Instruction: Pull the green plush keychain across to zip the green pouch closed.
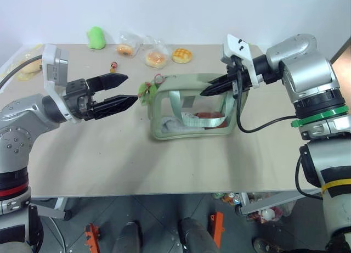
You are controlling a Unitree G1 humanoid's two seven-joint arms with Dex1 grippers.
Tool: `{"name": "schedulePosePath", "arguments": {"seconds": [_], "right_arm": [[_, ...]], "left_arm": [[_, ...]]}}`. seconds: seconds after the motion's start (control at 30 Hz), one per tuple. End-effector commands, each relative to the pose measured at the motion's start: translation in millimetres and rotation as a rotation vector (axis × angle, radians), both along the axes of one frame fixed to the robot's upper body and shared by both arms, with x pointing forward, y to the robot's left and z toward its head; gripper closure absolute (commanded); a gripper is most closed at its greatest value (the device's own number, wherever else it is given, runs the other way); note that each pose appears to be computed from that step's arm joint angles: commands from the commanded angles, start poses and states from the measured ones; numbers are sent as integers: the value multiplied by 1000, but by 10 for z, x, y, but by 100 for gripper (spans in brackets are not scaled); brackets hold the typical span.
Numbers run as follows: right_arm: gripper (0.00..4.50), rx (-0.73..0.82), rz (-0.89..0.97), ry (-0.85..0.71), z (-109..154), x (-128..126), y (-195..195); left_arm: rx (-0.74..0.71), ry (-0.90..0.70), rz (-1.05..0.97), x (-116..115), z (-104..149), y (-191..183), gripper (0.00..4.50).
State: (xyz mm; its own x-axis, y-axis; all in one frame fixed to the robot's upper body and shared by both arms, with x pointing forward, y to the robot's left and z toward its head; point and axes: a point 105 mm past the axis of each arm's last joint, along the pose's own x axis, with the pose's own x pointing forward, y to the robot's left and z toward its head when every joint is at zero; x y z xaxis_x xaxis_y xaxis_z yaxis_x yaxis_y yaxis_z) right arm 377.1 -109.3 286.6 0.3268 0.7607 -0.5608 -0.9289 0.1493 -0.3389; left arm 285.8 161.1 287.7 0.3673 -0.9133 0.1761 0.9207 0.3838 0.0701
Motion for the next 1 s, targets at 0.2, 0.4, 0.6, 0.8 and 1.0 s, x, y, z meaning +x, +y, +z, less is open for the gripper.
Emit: {"name": "schedulePosePath", "arguments": {"seconds": [0.2,0.4,0.6,0.8,1.0], "right_arm": [[442,35,-2,-49,11,-63,77],[442,26,54,-23,-168,-208,125],[253,97,42,-22,-121,-184,161],[112,266,38,8,232,-211,76],[112,366,63,-26,517,-417,-336]], "left_arm": [[59,-18,3,-108,40,113,0],[62,-11,22,-45,47,157,0],[64,3,21,7,17,142,0],[59,33,21,39,-36,157,0],[29,81,42,100,-82,250,0]]}}
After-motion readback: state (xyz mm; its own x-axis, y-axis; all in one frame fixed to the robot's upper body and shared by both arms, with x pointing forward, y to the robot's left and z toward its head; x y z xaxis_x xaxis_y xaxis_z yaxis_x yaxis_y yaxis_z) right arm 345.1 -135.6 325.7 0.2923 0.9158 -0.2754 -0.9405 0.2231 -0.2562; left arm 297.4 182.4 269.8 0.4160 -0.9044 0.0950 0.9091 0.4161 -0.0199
